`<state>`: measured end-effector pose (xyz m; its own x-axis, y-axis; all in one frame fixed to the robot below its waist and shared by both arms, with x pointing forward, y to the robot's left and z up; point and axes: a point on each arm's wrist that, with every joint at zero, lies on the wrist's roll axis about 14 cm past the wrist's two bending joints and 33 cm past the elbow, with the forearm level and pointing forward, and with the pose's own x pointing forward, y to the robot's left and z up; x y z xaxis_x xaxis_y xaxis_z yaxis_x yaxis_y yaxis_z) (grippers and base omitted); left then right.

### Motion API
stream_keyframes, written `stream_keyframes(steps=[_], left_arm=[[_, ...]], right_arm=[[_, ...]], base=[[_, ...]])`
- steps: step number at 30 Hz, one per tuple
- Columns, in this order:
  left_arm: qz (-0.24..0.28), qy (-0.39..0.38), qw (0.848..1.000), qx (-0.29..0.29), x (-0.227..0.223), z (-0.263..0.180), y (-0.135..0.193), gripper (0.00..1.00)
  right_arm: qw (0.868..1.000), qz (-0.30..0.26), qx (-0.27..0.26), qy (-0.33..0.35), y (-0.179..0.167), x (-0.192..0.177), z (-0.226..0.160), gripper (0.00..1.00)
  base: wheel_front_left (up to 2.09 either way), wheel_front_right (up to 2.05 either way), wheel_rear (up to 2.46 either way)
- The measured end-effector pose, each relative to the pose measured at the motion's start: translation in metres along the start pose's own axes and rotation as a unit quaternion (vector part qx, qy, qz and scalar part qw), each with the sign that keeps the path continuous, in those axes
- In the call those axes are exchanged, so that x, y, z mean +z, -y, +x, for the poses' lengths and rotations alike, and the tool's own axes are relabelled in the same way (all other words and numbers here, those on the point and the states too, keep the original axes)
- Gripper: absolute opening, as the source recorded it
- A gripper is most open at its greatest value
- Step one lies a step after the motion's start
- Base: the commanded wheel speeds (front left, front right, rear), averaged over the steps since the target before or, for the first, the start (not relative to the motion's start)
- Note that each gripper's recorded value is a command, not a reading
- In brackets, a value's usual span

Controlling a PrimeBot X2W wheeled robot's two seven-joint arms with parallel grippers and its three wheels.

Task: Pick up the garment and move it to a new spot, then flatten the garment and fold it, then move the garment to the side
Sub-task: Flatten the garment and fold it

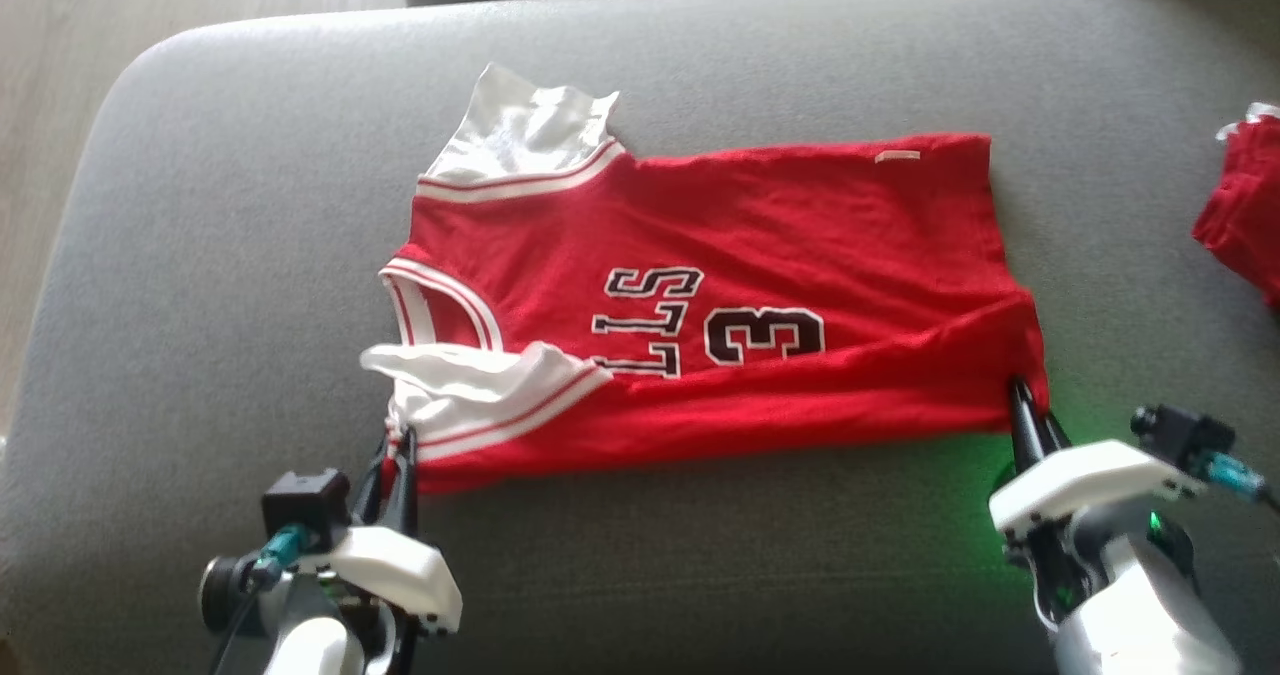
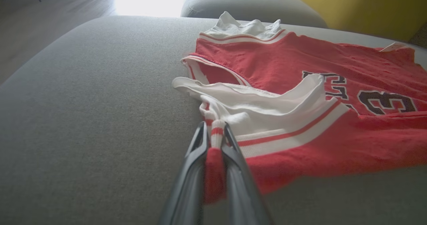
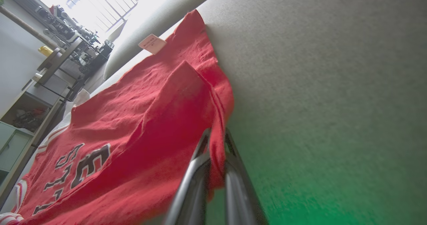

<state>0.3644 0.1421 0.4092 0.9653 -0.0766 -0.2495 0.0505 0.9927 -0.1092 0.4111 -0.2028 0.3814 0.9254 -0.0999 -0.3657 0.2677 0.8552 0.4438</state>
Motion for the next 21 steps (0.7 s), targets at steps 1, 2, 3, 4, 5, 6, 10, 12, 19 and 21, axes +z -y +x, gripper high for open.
stream_keyframes(steps=[1, 2, 3, 4, 5, 6, 10, 12, 19, 21], left_arm=[[0.002, -0.006, 1.000, -0.004, -0.003, -0.001, 0.002, 0.00], [0.003, -0.010, 1.000, -0.007, -0.005, -0.002, 0.004, 0.00], [0.004, -0.015, 1.000, -0.008, -0.008, -0.003, 0.005, 0.00], [0.006, -0.020, 1.000, -0.010, -0.012, -0.005, 0.005, 0.00], [0.007, -0.027, 1.000, -0.011, -0.016, -0.007, 0.006, 0.00], [0.008, -0.035, 0.999, -0.012, -0.020, -0.009, 0.006, 0.00], [0.013, -0.069, 0.997, -0.021, -0.034, -0.015, 0.009, 0.00], [0.015, -0.077, 0.997, -0.021, -0.037, -0.018, 0.009, 0.00], [0.021, -0.111, 0.993, -0.031, -0.055, -0.035, 0.012, 0.00], [0.022, -0.110, 0.993, -0.032, -0.055, -0.035, 0.012, 0.58]], right_arm=[[1.000, 0.001, -0.005, 0.001, 0.005, -0.001, -0.004, 0.00], [1.000, 0.002, -0.011, 0.002, 0.010, -0.002, -0.007, 0.00], [1.000, -0.001, -0.014, 0.003, 0.014, -0.002, -0.011, 0.00], [1.000, -0.005, -0.017, 0.005, 0.018, -0.002, -0.015, 0.00], [1.000, -0.004, -0.022, 0.007, 0.022, -0.002, -0.018, 0.00], [1.000, -0.002, -0.026, 0.009, 0.025, -0.002, -0.021, 0.00], [0.999, 0.005, -0.036, 0.013, 0.035, -0.003, -0.033, 0.00], [0.999, 0.006, -0.042, 0.010, 0.040, -0.007, -0.039, 0.00], [0.998, 0.012, -0.056, 0.005, 0.054, -0.016, -0.056, 0.00], [0.998, 0.015, -0.060, 0.007, 0.056, -0.015, -0.056, 1.00]], base=[[0.00, 0.00, 0.00], [0.00, 0.00, 0.00], [0.00, 0.00, 0.00], [0.00, 0.00, 0.00], [0.00, 0.00, 0.00], [0.00, 0.00, 0.00], [0.00, 0.00, 0.00], [0.00, 0.00, 0.00], [0.00, 0.00, 0.00], [0.00, 0.00, 0.00]])
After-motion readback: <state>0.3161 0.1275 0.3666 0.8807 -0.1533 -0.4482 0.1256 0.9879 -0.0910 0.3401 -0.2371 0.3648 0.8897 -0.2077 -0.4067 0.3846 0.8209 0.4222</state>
